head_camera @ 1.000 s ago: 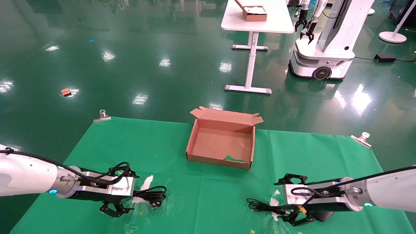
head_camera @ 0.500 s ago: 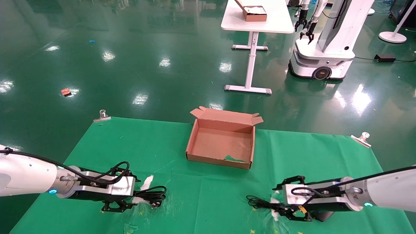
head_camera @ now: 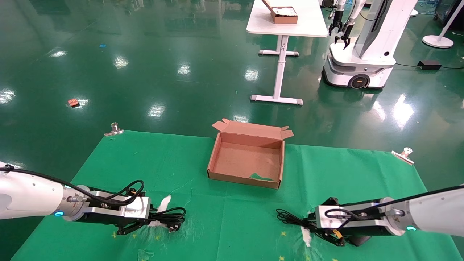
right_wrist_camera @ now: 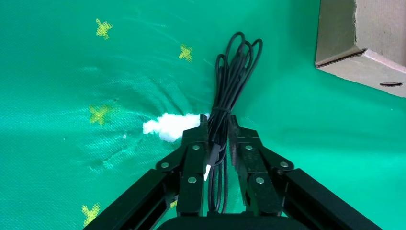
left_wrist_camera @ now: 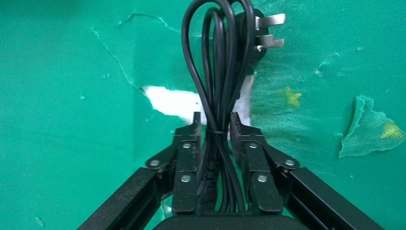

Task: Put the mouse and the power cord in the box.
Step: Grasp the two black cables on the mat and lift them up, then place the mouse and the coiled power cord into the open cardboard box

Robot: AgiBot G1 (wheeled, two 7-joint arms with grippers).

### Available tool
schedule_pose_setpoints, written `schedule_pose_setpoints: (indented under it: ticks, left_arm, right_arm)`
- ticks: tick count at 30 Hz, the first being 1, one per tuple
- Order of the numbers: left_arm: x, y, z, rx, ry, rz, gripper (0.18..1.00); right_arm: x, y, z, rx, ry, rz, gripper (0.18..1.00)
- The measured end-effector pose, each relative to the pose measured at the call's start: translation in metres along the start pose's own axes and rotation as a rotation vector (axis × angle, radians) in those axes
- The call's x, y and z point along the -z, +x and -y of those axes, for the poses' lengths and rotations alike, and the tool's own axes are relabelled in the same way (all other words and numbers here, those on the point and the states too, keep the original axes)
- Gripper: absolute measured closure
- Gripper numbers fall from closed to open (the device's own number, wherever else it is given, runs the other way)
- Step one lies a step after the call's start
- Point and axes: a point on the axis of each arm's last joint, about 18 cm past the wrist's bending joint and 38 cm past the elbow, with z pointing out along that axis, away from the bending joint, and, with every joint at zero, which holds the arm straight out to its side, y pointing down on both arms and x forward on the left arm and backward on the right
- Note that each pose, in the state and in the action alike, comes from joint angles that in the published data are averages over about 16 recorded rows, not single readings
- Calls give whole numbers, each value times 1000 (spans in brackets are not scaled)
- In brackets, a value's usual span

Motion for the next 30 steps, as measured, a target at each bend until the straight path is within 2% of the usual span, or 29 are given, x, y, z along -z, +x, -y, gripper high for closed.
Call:
schedule_pose_setpoints:
  ticks: [4, 9, 14, 21, 26, 30]
  left_arm:
    - [0, 0, 0, 0, 0, 0, 839]
    - [2, 0, 0, 14, 6, 3, 897]
    - [11, -4, -1, 68, 32, 19, 928]
    - [45, -23, 3, 232, 144, 85, 941]
    - [85, -52, 16, 378, 294, 178, 943]
    - [121, -82, 34, 463, 431, 263, 943]
  right_arm:
    - [0, 0, 0, 0, 0, 0, 874]
    - [0, 0, 0, 1, 1, -1, 929]
    - [6, 5, 2, 12, 5, -9, 961]
    - [36, 34, 10, 62, 20, -60, 979]
    - [80, 72, 23, 136, 23, -137, 984]
    - [119, 105, 43, 209, 28, -212, 986]
